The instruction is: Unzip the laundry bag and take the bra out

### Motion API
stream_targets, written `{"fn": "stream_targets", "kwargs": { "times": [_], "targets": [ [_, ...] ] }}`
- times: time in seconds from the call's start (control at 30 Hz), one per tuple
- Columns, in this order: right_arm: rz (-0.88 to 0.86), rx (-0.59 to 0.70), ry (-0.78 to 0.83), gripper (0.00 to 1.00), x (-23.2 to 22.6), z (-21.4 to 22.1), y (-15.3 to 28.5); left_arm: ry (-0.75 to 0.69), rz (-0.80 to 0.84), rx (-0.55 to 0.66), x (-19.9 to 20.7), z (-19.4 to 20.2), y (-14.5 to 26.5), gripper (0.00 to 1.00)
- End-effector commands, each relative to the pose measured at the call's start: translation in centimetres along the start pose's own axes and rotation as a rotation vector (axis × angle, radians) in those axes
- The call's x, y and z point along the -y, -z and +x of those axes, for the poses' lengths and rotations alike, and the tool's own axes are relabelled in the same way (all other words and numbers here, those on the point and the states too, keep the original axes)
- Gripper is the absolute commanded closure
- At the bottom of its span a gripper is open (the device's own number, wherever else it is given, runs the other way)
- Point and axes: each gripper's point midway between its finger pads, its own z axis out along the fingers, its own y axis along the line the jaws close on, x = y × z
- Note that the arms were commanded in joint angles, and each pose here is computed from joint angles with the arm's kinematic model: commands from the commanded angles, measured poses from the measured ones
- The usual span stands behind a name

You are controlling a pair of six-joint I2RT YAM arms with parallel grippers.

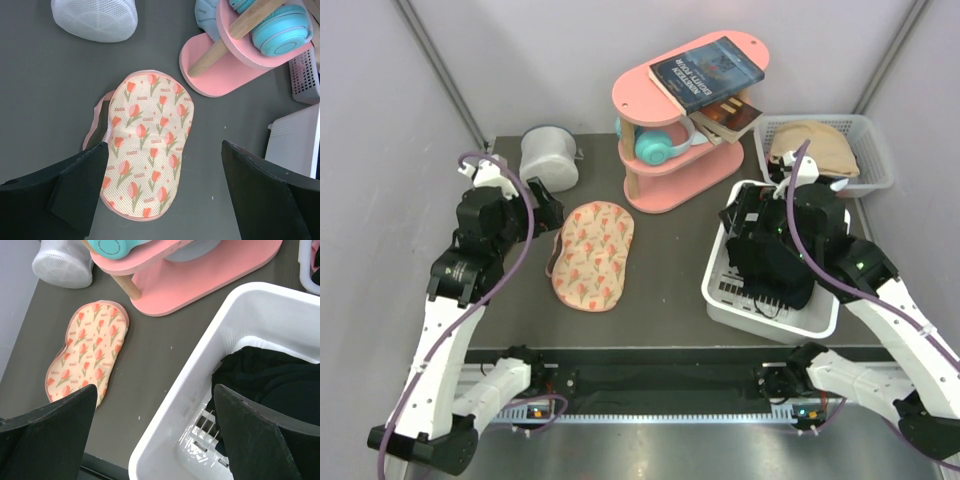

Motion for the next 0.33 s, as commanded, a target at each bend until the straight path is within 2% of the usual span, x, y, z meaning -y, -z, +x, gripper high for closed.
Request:
{"fn": "stream_targets", "kwargs": {
  "times": [0.0, 0.3],
  "targets": [
    [-0.008, 0.077, 0.002, 0.0, 0.0, -1.7, 0.1, 0.009, -0.021, 0.027, -0.3, -0.8, 0.7, 0.01],
    [-0.001, 0.073, 0.017, 0.0, 0.2, -1.6, 0.3, 0.001, -0.043, 0.069, -0.9, -1.7, 2.3, 0.01]
  ]
}}
